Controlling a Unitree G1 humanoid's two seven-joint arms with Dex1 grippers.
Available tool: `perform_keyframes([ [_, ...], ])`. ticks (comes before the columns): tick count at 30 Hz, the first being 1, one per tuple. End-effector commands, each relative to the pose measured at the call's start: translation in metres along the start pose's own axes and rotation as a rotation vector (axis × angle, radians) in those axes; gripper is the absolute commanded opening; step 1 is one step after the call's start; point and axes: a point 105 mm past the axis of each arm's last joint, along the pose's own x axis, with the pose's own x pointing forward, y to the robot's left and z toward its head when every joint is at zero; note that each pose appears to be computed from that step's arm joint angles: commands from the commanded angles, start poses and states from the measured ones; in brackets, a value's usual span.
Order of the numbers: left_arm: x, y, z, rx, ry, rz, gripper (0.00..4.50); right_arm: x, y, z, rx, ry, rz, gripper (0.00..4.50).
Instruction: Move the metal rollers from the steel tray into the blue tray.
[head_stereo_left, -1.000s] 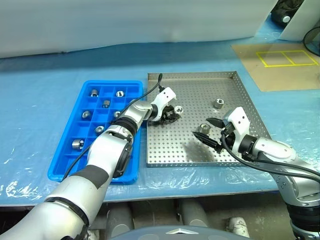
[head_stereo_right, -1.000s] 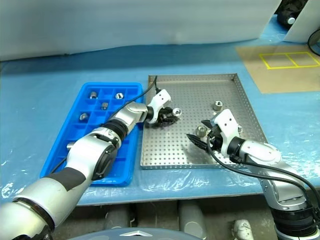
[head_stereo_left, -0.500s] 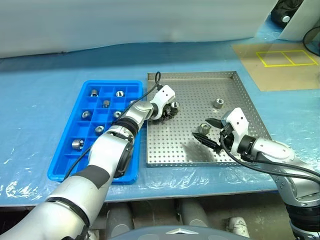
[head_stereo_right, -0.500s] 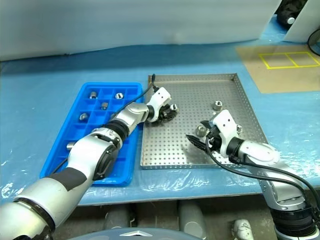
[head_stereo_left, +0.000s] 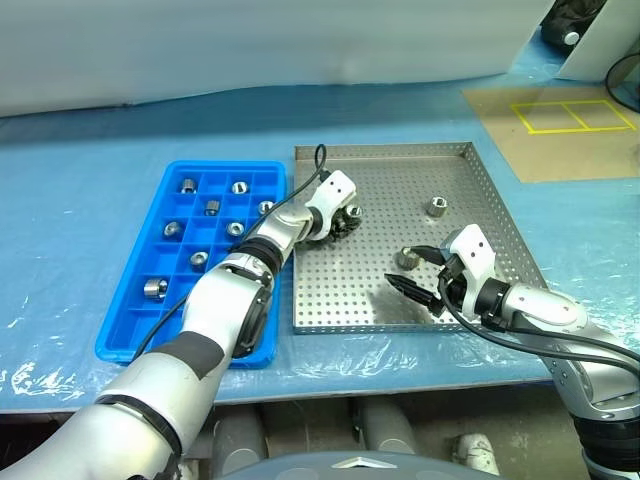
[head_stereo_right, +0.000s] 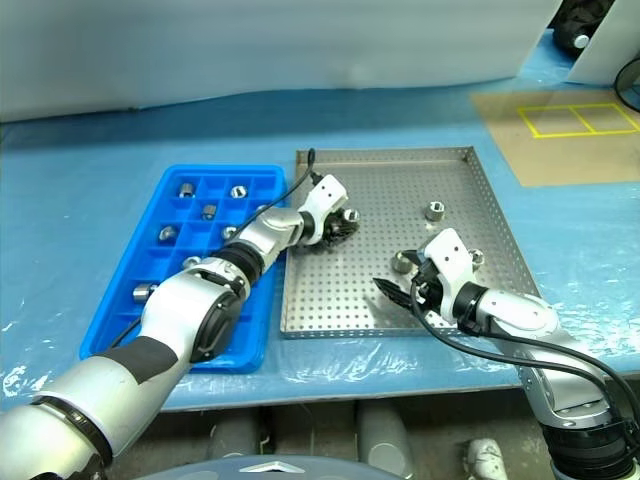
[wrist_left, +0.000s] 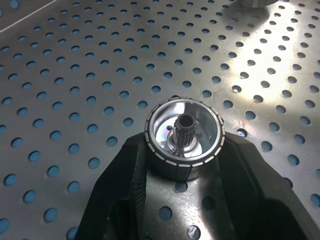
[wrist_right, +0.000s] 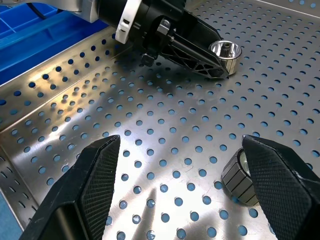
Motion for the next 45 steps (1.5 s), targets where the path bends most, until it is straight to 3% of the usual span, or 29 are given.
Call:
perform_keyframes([
  [1, -0.001, 0.004, 0.010, 0.009, -0.024, 0.013, 1.70, -0.001, 0.005, 0.014, -0.061, -0.044, 0.010, 3.99],
  [11, -0.002, 0.007, 0.014, 0.019, -0.037, 0.027, 1.70, 0.000, 0.005, 0.014, -0.071, -0.043, 0.017, 3.99],
  [16, -0.008, -0.003, 0.052, 0.020, -0.183, -0.116, 1.70, 0.002, 0.005, 0.023, -0.087, -0.067, 0.031, 3.99],
  [20, -0.041, -0.004, 0.080, 0.029, -0.319, -0.373, 1.70, 0.006, 0.010, 0.034, -0.132, -0.078, 0.103, 3.99],
  [22, -0.064, 0.003, 0.076, 0.036, -0.326, -0.464, 1.70, 0.009, 0.010, 0.040, -0.148, -0.086, 0.147, 3.99],
  [26, -0.117, 0.019, 0.037, 0.123, -0.226, -0.516, 1.70, 0.024, 0.009, 0.053, -0.195, -0.101, 0.241, 3.99],
  [32, -0.185, 0.009, 0.005, 0.161, -0.153, -0.443, 1.70, 0.056, 0.019, 0.073, -0.255, -0.145, 0.409, 3.99],
  [40, -0.230, 0.007, -0.002, 0.137, -0.130, -0.239, 1.70, 0.088, 0.033, 0.084, -0.311, -0.176, 0.573, 3.99],
  [45, -0.248, 0.010, -0.028, 0.084, -0.058, -0.117, 1.70, 0.101, 0.041, 0.089, -0.326, -0.199, 0.635, 3.99],
])
